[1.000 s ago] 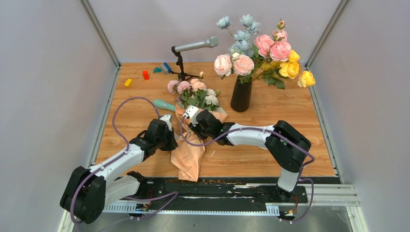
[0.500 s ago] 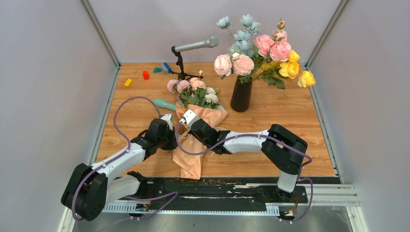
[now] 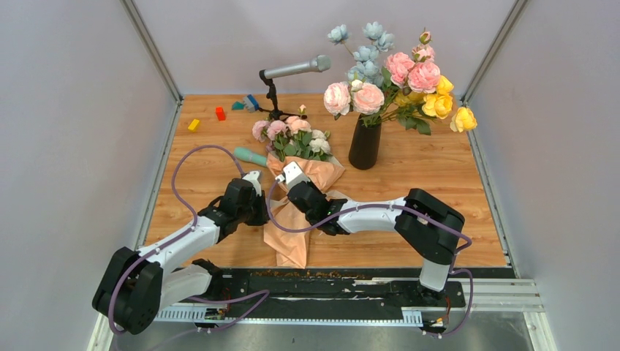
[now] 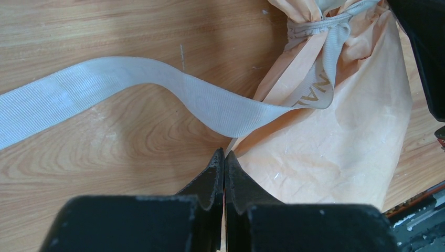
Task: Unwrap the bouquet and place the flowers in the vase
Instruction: Untie the ribbon from the wrapping paper.
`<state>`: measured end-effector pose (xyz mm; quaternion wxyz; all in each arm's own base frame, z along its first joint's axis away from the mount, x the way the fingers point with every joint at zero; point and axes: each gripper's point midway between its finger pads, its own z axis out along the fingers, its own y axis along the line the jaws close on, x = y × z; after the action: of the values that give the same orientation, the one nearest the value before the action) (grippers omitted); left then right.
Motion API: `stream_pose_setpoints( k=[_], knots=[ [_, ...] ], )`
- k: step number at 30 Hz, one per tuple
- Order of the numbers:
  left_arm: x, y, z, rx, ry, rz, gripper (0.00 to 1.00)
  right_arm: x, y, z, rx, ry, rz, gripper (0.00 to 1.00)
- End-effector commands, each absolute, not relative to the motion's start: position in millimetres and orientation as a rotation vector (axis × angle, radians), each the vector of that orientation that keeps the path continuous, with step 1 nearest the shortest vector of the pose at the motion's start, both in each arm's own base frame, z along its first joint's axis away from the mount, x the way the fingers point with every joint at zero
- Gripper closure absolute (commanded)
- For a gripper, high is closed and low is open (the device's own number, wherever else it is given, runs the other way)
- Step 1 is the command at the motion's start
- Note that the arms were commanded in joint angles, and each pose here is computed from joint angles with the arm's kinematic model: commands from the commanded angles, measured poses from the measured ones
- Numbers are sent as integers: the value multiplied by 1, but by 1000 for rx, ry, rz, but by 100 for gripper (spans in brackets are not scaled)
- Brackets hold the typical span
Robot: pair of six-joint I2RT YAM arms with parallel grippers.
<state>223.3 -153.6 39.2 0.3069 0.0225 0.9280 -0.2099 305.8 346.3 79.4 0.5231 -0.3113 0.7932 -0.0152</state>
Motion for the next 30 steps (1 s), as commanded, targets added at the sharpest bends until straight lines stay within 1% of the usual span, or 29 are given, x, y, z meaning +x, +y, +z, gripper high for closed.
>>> stream_pose_setpoints(
  k=[1, 11, 30],
  knots=[
    [221, -147, 36, 44, 2480, -515, 100, 321, 322, 91, -587, 1891, -156, 100],
    [219, -144, 32, 27, 2479, -508, 100, 320, 308, 91, -466, 1929, -179, 100],
    [215, -135, 24, -19, 2491, -456, 100, 315, 281, 84, -371, 1994, -148, 98]
  ],
)
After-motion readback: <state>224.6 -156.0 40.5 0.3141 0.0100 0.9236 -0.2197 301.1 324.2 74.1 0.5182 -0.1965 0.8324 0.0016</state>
